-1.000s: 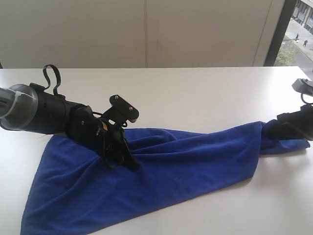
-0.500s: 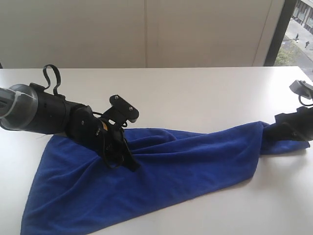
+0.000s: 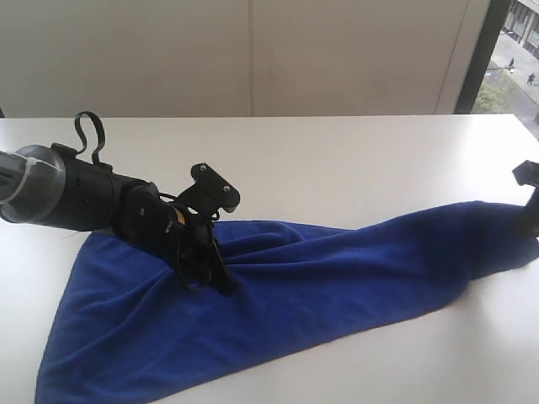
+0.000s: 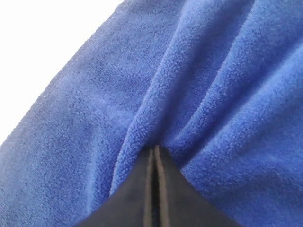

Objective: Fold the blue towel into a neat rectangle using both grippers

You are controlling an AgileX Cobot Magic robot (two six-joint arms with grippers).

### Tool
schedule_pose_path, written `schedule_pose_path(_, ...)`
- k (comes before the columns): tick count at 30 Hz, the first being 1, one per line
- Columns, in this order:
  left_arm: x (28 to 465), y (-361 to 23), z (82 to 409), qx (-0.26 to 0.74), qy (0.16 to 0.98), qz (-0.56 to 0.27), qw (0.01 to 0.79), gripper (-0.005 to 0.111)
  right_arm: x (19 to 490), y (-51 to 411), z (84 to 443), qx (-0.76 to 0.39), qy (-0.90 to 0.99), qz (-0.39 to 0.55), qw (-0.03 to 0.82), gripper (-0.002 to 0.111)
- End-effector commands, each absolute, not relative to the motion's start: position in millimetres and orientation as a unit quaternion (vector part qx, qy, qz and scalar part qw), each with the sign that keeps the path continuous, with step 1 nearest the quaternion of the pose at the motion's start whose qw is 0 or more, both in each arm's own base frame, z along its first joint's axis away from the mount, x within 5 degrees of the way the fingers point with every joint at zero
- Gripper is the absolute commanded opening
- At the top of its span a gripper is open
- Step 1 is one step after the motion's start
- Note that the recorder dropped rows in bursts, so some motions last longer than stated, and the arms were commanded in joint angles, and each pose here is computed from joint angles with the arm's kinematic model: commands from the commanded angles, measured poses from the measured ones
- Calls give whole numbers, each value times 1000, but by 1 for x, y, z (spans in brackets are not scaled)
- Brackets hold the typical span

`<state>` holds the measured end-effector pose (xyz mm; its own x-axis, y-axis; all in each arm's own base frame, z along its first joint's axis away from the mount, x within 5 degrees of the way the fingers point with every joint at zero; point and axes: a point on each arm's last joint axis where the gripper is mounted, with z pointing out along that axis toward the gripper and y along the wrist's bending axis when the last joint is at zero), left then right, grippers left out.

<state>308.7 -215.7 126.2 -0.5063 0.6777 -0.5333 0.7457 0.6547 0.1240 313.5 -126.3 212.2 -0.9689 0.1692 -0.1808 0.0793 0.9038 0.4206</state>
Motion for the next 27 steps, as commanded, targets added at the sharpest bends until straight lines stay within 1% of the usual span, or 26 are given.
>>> schedule_pose_path(1, 298, -204, 98, 429, 880, -49, 199, 0, 299, -124, 229, 77, 975, 194, 69, 0)
schedule_pose_path(4, 298, -204, 98, 429, 880, -49, 199, 0, 295, -126, 234, 83, 979, 175, 67, 0)
schedule_pose_path(10, 298, -204, 98, 429, 880, -49, 198, 0, 285, -137, 231, 122, 987, 100, 20, 0)
schedule_pose_path(16, 297, -204, 99, 431, 880, -49, 194, 0, 283, -139, 230, 122, 989, 88, 12, 0)
schedule_pose_path(20, 296, -204, 118, 431, 876, -52, 211, 0, 283, -139, 230, 124, 988, 88, 12, 0)
schedule_pose_path(24, 295, -203, 151, 429, 865, -58, 253, 0, 283, -139, 229, 124, 988, 90, 11, 0)
schedule_pose_path(27, 291, -200, 174, 428, 860, -62, 271, 0, 278, -137, 221, 125, 988, 95, -5, 0)
